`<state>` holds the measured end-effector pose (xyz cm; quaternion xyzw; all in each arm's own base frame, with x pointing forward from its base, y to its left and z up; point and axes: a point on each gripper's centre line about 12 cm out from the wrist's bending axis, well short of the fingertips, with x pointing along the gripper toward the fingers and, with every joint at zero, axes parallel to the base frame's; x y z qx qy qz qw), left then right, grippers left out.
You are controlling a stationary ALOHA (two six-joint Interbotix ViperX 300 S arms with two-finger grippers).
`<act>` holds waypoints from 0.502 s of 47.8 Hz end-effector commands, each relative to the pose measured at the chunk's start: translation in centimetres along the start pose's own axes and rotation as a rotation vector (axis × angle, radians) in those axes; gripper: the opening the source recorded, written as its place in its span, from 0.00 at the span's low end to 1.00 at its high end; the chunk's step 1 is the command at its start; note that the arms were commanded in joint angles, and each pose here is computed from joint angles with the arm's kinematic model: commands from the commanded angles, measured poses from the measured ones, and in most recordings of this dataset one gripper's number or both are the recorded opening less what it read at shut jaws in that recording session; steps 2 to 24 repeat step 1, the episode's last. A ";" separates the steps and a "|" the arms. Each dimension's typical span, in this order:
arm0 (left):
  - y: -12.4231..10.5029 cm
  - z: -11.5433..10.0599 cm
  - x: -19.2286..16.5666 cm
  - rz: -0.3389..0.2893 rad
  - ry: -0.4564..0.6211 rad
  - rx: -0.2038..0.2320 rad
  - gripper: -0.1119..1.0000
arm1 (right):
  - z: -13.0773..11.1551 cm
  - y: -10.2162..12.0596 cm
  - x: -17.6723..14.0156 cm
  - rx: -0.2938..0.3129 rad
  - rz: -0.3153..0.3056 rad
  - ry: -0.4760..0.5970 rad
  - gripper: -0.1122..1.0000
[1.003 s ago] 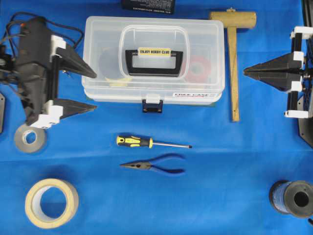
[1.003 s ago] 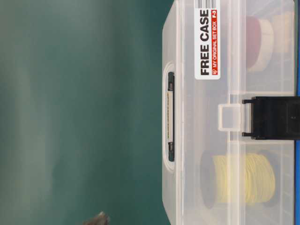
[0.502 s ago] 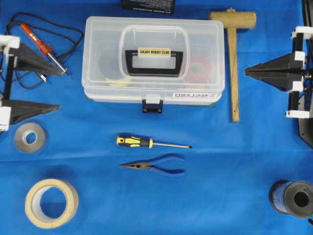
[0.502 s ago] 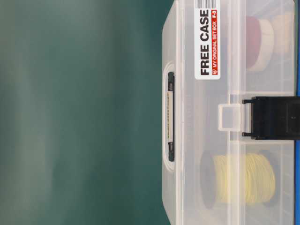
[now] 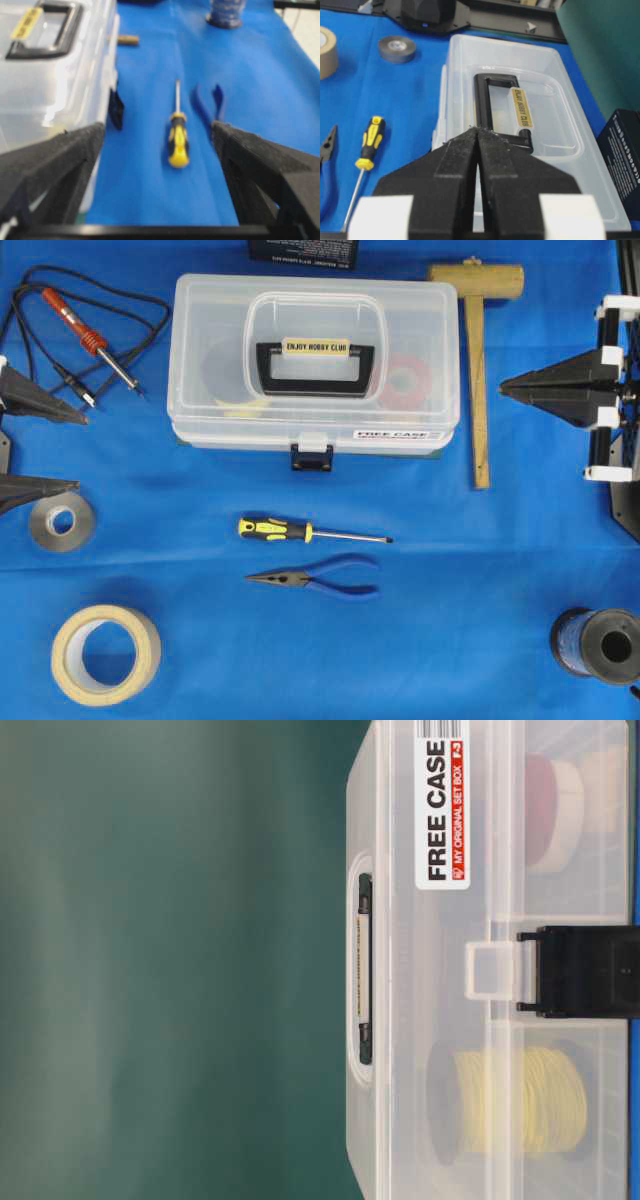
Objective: Close the tool box with the left arm.
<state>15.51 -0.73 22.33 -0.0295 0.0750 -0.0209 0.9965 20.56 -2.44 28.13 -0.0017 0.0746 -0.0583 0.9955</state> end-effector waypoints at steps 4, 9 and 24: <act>0.0 -0.3 0.1 -0.004 -0.001 0.001 0.91 | 0.3 0.0 0.1 0.000 -0.002 -0.006 0.10; 0.0 -0.3 0.1 -0.004 -0.001 0.001 0.91 | 0.3 0.0 0.1 0.000 -0.002 -0.006 0.10; 0.0 -0.3 0.1 -0.004 -0.001 0.001 0.91 | 0.3 0.0 0.1 0.000 -0.002 -0.006 0.10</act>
